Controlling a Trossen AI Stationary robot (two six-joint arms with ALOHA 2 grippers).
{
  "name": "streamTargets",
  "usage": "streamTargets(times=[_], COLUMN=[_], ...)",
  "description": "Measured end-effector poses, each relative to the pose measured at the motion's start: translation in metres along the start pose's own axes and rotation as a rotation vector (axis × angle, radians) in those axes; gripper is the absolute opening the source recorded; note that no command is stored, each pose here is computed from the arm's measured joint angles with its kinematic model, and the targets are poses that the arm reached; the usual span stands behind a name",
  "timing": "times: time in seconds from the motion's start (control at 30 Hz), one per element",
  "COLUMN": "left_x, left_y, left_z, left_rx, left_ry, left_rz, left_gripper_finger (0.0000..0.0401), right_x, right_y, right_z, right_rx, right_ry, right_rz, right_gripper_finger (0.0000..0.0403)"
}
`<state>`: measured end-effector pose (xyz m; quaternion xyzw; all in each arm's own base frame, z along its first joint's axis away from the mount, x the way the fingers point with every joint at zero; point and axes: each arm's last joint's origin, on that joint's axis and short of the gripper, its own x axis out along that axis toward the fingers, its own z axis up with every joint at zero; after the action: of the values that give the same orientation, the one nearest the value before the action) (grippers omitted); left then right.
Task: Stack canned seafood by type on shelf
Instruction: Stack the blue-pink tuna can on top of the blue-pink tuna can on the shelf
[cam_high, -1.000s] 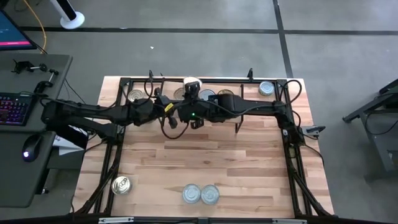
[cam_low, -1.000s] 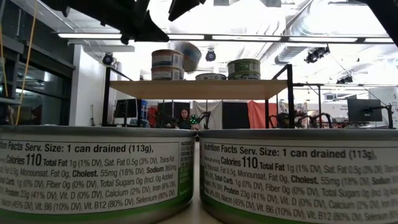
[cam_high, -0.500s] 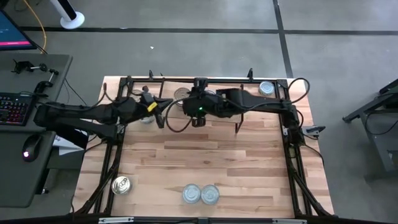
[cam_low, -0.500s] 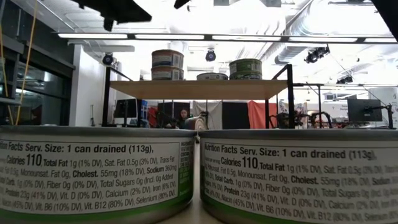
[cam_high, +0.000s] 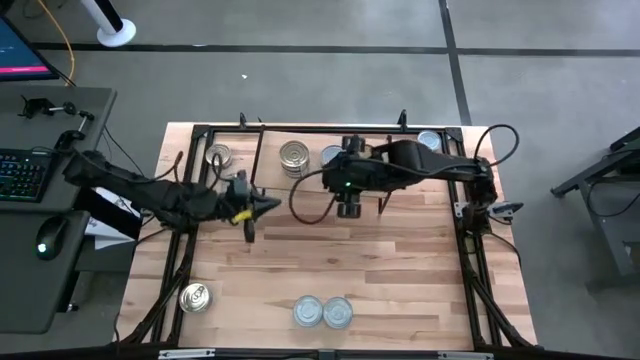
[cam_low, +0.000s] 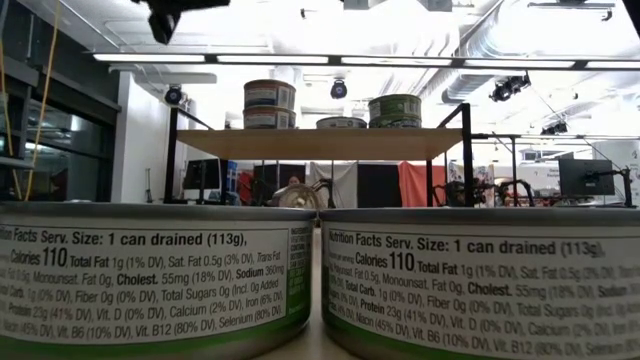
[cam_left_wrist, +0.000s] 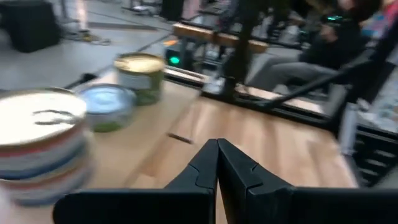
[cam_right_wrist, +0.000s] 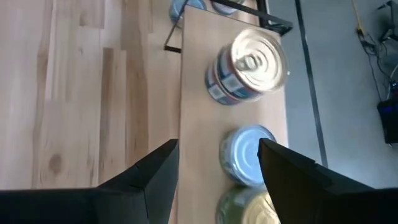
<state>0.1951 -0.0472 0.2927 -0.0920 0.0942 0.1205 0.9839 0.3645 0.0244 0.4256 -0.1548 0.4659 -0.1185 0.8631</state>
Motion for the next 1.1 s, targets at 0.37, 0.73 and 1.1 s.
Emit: streamTargets(times=[0.37, 0.73, 1.1], left_x=[-0.012, 0.008, 0.072], left_y=[-0.047, -0.072, -0.059], left_z=[-0.031, -0.058, -0.105], left_rx=[0.030, -0.078, -0.259], left_ry=[0.025, 0.062, 0.122], left_rz=[0.050, 0.032, 0.238], left_gripper_finger=[0.0000, 0.0000, 0.0000], right_x=[-0.030, 0.000, -0.002], right_y=[-0.025, -0.037, -0.051], right_z=[-0.030, -0.090, -0.156], right_rx=[0.155, 0.423, 0.468], right_ry=[-0.004, -0.067, -0.143], right_rz=[-0.024, -0.051, -0.112], right_gripper_finger=[0.0209, 0.0209, 0.0209])
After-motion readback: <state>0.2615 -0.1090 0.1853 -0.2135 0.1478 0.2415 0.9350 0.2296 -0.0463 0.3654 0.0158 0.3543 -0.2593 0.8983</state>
